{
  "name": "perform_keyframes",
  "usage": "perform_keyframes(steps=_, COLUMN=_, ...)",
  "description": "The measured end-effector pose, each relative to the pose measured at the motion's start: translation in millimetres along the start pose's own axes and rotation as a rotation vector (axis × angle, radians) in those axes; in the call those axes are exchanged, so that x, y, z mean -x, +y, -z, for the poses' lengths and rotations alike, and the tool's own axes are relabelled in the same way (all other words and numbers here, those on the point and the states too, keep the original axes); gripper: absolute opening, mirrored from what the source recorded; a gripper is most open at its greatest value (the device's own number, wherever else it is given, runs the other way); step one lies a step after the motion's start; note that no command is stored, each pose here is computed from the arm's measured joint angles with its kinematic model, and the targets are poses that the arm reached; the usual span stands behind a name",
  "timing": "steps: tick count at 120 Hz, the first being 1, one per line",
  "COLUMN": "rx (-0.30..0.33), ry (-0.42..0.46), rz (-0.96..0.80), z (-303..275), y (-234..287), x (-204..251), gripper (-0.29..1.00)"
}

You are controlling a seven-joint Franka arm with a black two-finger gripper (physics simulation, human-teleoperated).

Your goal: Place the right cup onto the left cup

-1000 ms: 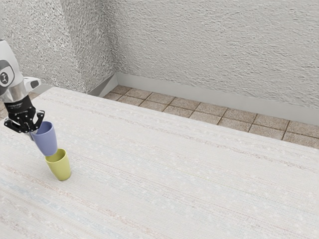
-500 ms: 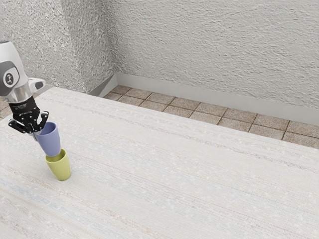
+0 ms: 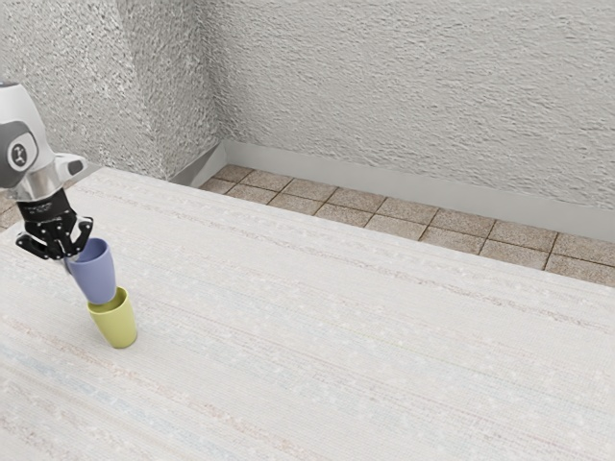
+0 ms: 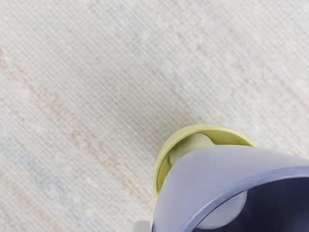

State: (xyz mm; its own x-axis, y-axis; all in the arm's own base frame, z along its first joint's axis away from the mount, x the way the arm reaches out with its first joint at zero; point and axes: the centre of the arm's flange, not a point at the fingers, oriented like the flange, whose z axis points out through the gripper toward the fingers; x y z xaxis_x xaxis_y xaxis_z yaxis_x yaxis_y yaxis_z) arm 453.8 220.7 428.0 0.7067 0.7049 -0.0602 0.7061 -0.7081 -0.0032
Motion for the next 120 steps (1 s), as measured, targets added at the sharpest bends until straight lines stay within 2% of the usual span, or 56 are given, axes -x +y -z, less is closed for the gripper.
perform_keyframes(steps=112, rx=-0.006, ry=-0.011, rz=-0.013, z=-18, y=12, x=-5, gripper=-0.08)
perform_keyframes(steps=120, rx=-0.005, ry=-0.010, rz=-0.013, z=-18, y=12, x=-5, gripper=-0.03)
